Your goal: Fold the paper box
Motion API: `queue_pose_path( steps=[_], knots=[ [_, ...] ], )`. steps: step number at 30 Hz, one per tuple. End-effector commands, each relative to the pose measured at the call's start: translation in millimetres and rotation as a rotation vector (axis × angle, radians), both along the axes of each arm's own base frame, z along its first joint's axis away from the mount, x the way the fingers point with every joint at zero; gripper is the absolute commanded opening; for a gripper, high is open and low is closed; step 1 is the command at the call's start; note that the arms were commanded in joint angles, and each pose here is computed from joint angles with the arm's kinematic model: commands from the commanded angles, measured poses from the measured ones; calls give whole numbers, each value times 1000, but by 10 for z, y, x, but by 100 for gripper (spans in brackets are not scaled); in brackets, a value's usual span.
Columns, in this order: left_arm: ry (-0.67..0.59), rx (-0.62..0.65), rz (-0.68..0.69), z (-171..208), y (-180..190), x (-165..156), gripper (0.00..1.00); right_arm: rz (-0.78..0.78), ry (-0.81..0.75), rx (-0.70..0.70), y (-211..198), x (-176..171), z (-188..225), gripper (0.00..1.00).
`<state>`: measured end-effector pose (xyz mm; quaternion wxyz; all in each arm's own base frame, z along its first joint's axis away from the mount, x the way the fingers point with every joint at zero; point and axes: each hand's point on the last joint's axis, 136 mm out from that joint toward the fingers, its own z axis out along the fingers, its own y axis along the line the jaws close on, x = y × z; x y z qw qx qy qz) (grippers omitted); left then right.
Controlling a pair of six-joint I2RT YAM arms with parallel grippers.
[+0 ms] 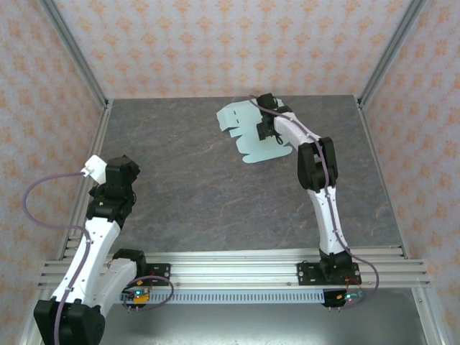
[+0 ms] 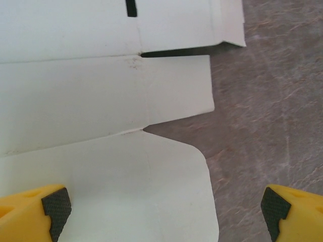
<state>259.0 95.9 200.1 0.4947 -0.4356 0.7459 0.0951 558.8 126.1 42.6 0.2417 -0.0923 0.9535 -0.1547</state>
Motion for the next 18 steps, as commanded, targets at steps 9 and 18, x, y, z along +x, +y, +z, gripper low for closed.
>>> queue_pose_path(
  steps=[9, 18],
  knots=[
    [-41, -127, -69, -160, -193, 349, 100, 5, 240, 139, 345, -1249, -199, 99],
    [18, -184, -344, -305, -832, 902, 99, -41, 139, 362, 642, -1664, 185, 99]
  ],
)
